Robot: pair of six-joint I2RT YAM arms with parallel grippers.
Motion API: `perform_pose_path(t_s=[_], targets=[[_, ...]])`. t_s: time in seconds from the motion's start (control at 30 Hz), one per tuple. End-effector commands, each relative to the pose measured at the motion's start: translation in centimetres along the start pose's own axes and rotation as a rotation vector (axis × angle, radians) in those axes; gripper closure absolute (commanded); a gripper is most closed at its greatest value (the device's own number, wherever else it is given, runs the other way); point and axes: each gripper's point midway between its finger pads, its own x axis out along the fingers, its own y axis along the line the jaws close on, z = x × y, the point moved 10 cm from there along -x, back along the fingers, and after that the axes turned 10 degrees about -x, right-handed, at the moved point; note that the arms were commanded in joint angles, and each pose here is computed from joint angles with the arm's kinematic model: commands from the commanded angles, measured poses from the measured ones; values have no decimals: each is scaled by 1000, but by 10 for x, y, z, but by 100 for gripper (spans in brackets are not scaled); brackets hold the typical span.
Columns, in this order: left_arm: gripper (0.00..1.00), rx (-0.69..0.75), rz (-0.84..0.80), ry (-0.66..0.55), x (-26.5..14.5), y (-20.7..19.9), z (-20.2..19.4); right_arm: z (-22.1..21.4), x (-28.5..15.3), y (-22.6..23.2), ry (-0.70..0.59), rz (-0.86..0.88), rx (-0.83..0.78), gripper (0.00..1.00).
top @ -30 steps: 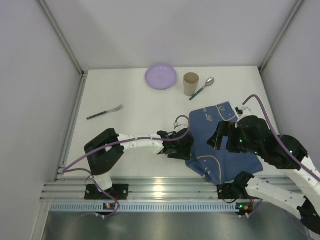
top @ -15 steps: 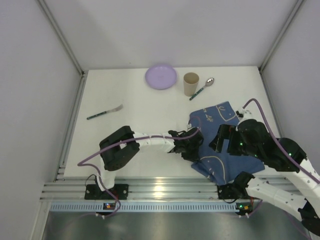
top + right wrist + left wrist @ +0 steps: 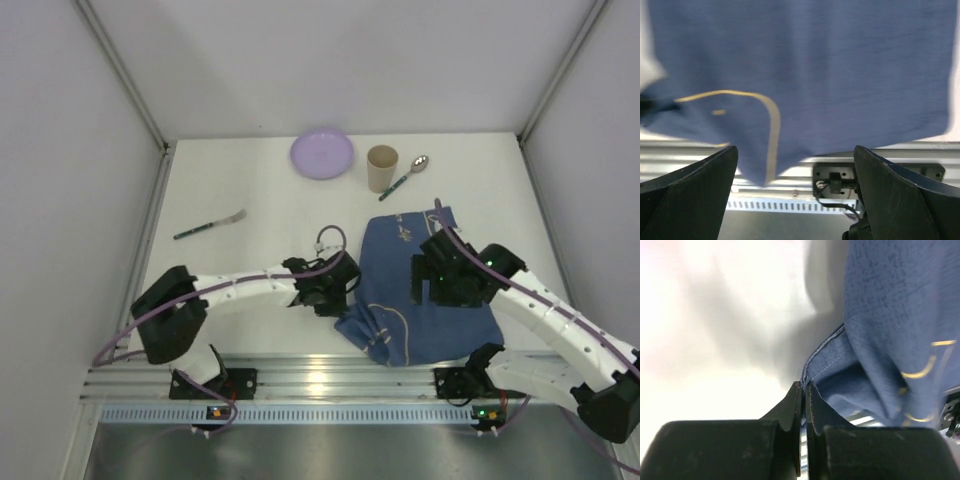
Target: Set the dinner table for one person
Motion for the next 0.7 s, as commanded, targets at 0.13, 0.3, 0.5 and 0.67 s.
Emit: perform_pose_path(t_s=[0.13, 0.3, 0.5, 0.67], targets=[[100, -152, 144, -151, -57, 60, 1, 1, 53, -15, 144, -67, 55, 0], [100, -221, 144, -159, -67, 89, -12, -25, 75, -13, 300, -65, 114, 0], [100, -244, 140, -163, -69, 103, -19, -54, 86, -11, 333, -16, 198, 0], [100, -218, 148, -165, -71, 102, -17, -56, 104, -11, 338, -43, 207, 1]])
